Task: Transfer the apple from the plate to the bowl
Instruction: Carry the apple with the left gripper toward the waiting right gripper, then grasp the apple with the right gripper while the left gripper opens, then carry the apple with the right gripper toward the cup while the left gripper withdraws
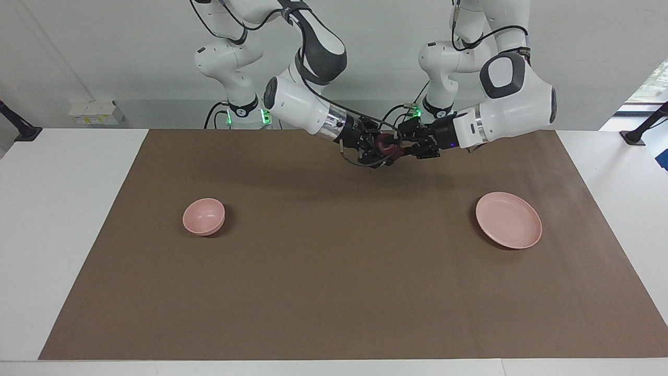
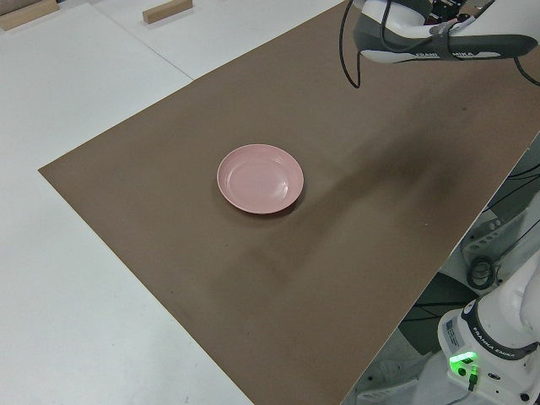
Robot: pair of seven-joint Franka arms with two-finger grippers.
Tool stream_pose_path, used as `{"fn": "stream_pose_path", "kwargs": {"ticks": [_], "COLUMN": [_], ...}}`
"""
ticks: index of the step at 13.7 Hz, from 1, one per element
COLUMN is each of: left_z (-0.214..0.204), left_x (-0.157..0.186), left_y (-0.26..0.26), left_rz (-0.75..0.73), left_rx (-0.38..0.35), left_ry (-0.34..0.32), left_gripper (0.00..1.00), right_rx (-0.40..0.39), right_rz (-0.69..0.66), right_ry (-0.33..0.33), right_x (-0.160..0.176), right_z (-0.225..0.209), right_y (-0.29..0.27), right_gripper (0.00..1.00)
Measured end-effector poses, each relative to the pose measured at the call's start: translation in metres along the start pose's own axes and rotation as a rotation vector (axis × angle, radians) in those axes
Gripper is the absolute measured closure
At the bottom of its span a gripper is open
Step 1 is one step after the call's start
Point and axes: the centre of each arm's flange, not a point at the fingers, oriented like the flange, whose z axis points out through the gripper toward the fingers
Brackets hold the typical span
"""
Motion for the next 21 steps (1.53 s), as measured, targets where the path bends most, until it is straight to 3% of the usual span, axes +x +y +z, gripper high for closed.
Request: {"fn": "stream_pose_path", "kwargs": {"ticks": [2, 3, 6, 9, 12, 14, 18, 21], "left_z": [0.0, 0.0, -0.006, -0.01, -0.017, -0.015, -0.009, -0.027], "left_x": [0.0, 0.0, -0.004, -0.006, -0.006, -0.008, -0.014, -0.011], "left_y": [0.0, 0.001, 0.011, 0.012, 0.003, 0.003, -0.005, -0.023], "left_rz": [0.0, 0.002, 0.013, 0.027, 0.062, 0.099, 0.126, 0.136], "left_rx": [0.0, 0.0, 0.0, 0.046, 0.205, 0.331, 0.483, 0.639], "left_ry": [0.0, -0.001, 0.002, 0.003, -0.013, -0.044, -0.116, -0.111], "left_gripper": [0.38, 0.32, 0.01, 0.0, 0.0, 0.0, 0.0, 0.0], "right_rx": [0.0, 0.0, 0.004, 0.001, -0.03, -0.071, -0.236, -0.36], "right_rz": [-0.003, -0.008, -0.02, -0.045, -0.137, -0.228, -0.52, -0.704], "right_ry": [0.0, 0.0, 0.001, 0.003, 0.039, 0.108, 0.193, 0.337], "right_x": [0.0, 0.0, 0.002, 0.008, 0.021, 0.027, 0.06, 0.094], "right_z": [0.0, 0.0, -0.002, -0.009, -0.02, -0.022, -0.045, -0.099], "right_y": [0.0, 0.0, -0.002, -0.008, -0.016, -0.016, -0.021, -0.035], "right_gripper": [0.24, 0.25, 0.27, 0.27, 0.27, 0.27, 0.27, 0.27]}}
